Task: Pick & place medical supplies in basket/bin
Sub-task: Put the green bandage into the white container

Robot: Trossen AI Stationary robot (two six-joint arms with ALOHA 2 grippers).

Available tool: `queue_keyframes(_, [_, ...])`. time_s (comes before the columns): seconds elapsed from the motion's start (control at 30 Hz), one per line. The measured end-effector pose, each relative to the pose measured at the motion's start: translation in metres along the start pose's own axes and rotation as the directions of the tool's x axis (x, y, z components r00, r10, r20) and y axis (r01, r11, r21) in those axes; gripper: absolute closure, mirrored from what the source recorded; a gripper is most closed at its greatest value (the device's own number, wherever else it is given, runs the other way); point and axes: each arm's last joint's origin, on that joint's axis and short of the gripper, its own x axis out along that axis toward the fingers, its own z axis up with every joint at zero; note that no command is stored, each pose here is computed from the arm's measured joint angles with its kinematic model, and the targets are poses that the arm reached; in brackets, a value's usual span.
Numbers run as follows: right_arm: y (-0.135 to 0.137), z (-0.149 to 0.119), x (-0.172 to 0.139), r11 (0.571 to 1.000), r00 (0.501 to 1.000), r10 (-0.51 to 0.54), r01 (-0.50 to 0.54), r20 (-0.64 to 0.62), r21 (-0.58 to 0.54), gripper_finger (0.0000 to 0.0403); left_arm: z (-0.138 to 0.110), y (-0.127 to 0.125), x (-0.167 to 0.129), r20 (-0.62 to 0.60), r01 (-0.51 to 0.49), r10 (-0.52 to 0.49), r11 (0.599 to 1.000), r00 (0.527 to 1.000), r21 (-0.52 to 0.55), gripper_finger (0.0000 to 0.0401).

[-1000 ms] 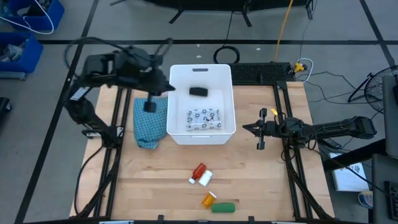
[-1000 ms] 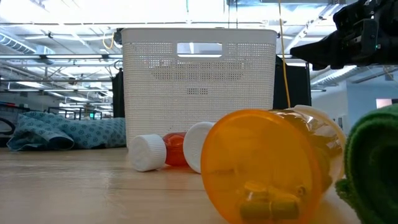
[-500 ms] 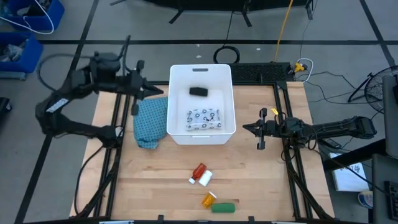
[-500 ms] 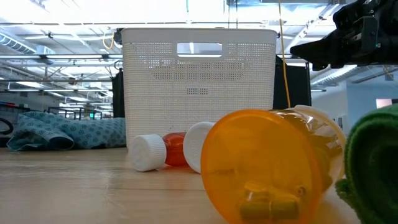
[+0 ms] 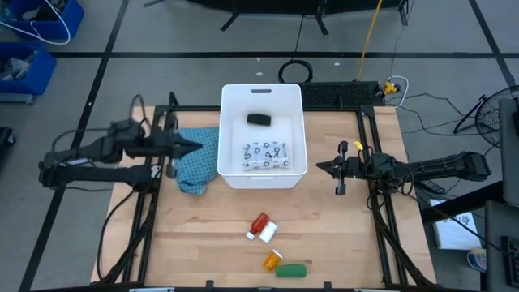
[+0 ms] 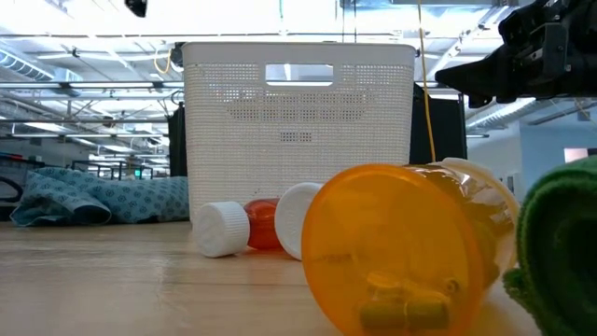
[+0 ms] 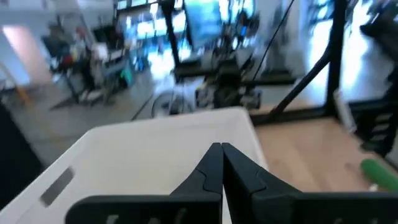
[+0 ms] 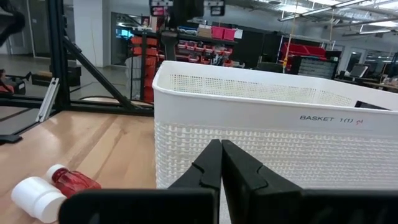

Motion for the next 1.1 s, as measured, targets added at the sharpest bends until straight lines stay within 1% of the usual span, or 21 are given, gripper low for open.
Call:
queue_keyframes(0.1, [0.000, 0.000, 0.000, 1.000, 1.000, 0.000, 0.000, 0.000, 0.000, 0.0403, -0.020, -0.008, -0.006, 0.045, 0.063, -0.063, 0.998, 0.997, -0.006, 0.0401])
queue_keyframes(0.2, [0.000, 0.000, 0.000, 1.000, 1.000, 0.000, 0.000, 0.001, 0.000, 0.0403, -0.046, -0.014, -0.004, 0.030, 0.105, -0.105, 0.994, 0.994, -0.010, 0.0401])
queue_keyframes(0.3, [0.000, 0.000, 0.000, 1.000, 1.000, -0.001, 0.000, 0.002, 0.001, 0.0403, -0.064, -0.018, -0.003, 0.051, 0.109, -0.109, 0.994, 0.993, 0.013, 0.0401])
queue_keyframes(0.47, [0.000, 0.000, 0.000, 1.000, 1.000, 0.000, 0.000, 0.004, 0.001, 0.0403, -0.087, -0.021, 0.002, 0.070, 0.103, -0.103, 0.995, 0.992, 0.005, 0.0401])
queue_keyframes(0.53, [0.000, 0.001, 0.000, 1.000, 1.000, -0.001, 0.001, 0.008, 0.009, 0.0403, -0.094, -0.022, 0.003, 0.074, 0.101, -0.101, 0.995, 0.992, 0.000, 0.0401])
queue_keyframes(0.63, [0.000, 0.000, 0.000, 1.000, 1.000, -0.001, 0.001, 0.003, 0.027, 0.0403, -0.106, -0.024, 0.005, 0.041, 0.090, -0.090, 0.996, 0.995, 0.003, 0.0401])
queue_keyframes(0.8, [0.000, 0.001, 0.000, 1.000, 1.000, 0.004, -0.004, 0.007, 0.031, 0.0403, -0.115, -0.025, 0.006, 0.034, 0.096, -0.096, 0.995, 0.995, -0.011, 0.0399])
queue_keyframes(0.87, [0.001, 0.003, 0.000, 0.998, 0.998, 0.048, -0.050, 0.034, 0.037, 0.0403, -0.118, -0.026, 0.006, 0.014, 0.095, -0.095, 0.995, 0.995, -0.020, 0.0391])
queue_keyframes(0.9, [0.002, 0.002, 0.000, 0.996, 0.997, 0.074, -0.075, 0.022, 0.047, 0.0403, -0.119, -0.026, 0.006, 0.010, 0.095, -0.095, 0.995, 0.995, -0.013, 0.0386])
queue_keyframes(0.93, [0.002, 0.007, 0.002, 0.994, 0.996, 0.092, -0.093, 0.015, 0.056, 0.0403, -0.119, -0.026, 0.006, 0.010, 0.095, -0.094, 0.995, 0.995, -0.010, 0.0381])
queue_keyframes(1.0, [0.002, 0.027, 0.008, 0.993, 0.994, 0.109, -0.110, 0.017, 0.053, 0.0403, -0.119, -0.026, 0.006, 0.011, 0.094, -0.094, 0.996, 0.996, -0.010, 0.0372])
queue_keyframes(1.1, [0.004, 0.061, 0.016, 0.991, 0.991, 0.132, -0.132, -0.018, 0.013, 0.0403, -0.118, -0.026, 0.006, 0.016, 0.092, -0.092, 0.996, 0.996, -0.010, 0.0362])
